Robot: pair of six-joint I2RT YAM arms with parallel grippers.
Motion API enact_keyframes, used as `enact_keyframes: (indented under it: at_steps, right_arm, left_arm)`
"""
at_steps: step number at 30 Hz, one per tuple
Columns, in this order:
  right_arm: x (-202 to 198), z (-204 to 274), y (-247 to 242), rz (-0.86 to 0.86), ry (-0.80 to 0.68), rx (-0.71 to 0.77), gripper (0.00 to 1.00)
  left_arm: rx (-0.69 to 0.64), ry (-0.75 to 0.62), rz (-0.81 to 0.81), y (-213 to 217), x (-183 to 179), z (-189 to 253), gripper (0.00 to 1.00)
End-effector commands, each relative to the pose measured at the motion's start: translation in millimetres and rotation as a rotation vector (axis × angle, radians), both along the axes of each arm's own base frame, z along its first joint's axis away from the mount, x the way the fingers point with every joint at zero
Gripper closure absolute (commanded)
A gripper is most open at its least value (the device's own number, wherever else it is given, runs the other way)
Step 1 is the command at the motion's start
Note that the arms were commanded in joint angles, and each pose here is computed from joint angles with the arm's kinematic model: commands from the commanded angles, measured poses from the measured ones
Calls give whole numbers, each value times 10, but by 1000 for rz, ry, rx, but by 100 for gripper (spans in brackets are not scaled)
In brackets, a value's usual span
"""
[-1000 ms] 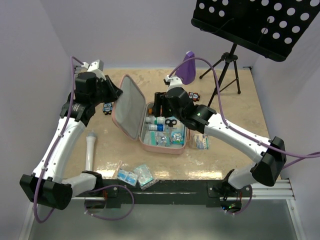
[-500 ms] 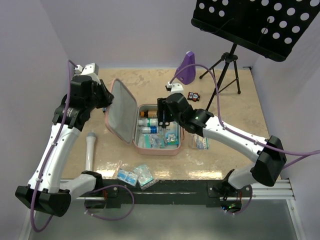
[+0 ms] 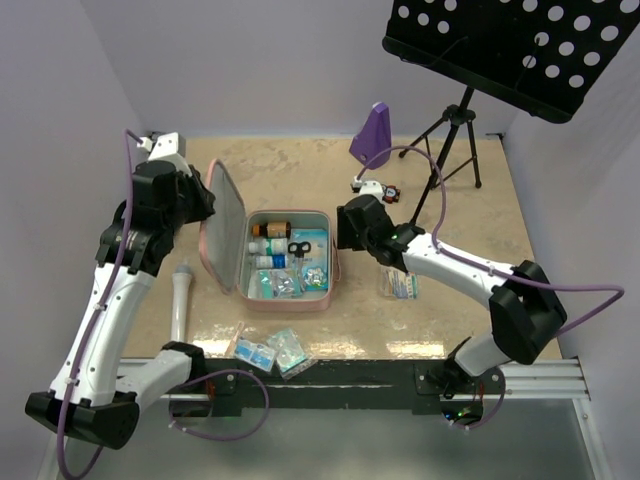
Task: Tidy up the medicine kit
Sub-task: Adjust the medicine box at the center of the board.
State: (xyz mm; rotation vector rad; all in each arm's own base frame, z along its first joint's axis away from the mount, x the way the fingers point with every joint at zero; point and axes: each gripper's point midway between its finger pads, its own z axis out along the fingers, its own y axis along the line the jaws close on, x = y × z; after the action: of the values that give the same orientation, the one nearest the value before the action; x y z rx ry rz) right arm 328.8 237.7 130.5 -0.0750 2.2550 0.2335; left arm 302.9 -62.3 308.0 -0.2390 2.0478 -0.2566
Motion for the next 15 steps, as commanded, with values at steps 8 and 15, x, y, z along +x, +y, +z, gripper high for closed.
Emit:
enact_keyframes:
  at_steps: [8, 15]
  right_arm:
    - [220, 31, -55, -67, -47, 21, 34]
    - [473, -363, -678, -218, 26, 21, 36]
  left_arm:
    - [-119, -106, -67, -185, -34, 53, 100]
    - [-138, -133, -49, -161, -91, 0, 100]
